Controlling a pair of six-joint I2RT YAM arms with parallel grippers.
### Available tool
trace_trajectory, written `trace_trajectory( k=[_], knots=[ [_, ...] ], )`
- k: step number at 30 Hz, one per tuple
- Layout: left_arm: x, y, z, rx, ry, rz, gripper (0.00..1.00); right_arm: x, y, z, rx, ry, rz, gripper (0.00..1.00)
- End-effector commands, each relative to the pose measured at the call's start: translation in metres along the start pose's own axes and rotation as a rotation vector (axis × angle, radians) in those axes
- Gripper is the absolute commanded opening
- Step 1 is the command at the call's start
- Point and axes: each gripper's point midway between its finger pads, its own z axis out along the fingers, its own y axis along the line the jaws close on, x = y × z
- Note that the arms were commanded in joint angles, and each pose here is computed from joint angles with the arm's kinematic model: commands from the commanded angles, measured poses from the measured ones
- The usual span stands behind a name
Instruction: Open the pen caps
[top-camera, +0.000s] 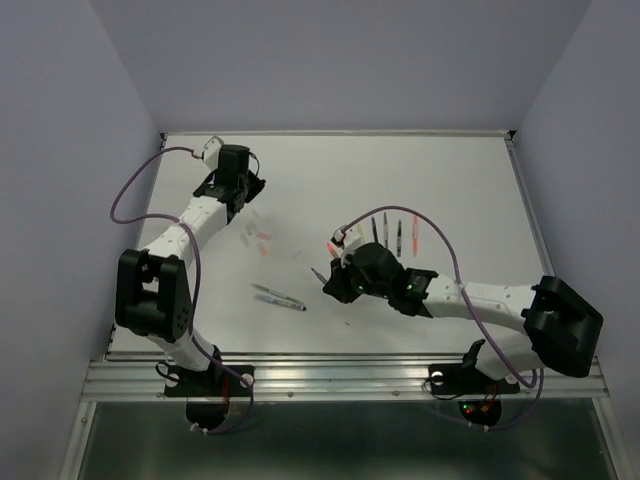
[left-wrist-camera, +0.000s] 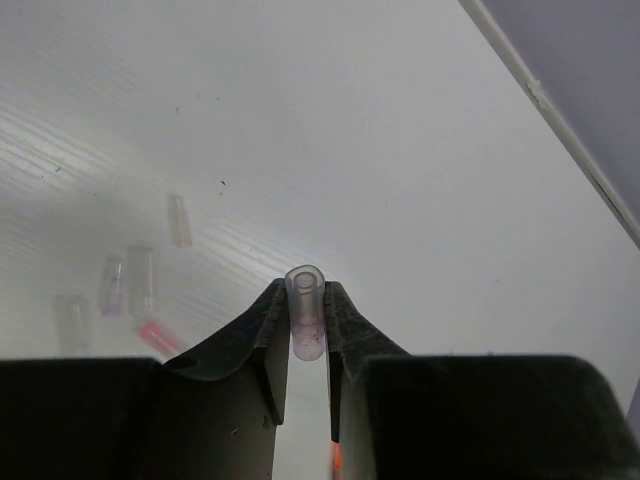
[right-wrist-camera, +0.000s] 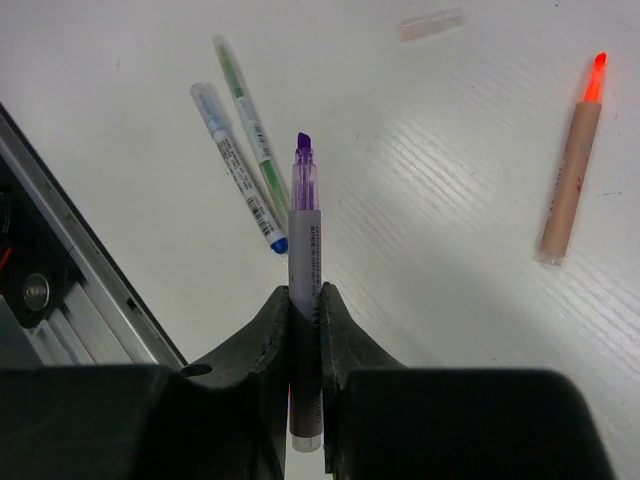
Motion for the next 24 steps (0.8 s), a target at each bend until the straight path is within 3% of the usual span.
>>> trace_trajectory(
  k=[1,6,10,14,21,24],
  knots=[
    [-0.005,0.003,-0.003,0.003,-0.046,0.025,0.0,-0.024,-0.01,0.0,0.014,-0.046,0.023,0.01],
    [0.031,0.036,-0.005,-0.041,0.057,0.084,0.0,-0.04,-0.079,0.006,0.181,-0.074,0.066,0.01],
    [0.06,0.058,-0.012,-0.057,0.137,0.124,0.0,-0.048,-0.115,0.019,0.256,-0.08,-0.046,0.01],
    [0.079,0.075,-0.018,-0.091,0.178,0.162,0.0,-0.05,-0.124,0.036,0.239,-0.052,-0.114,0.01],
    [0.095,0.096,-0.024,-0.152,0.211,0.184,0.0,-0.051,-0.138,0.05,0.285,-0.04,-0.11,0.09],
    [0.099,0.097,-0.024,-0.156,0.222,0.188,0.0,-0.047,-0.143,0.051,0.303,-0.03,-0.102,0.19]
  ],
)
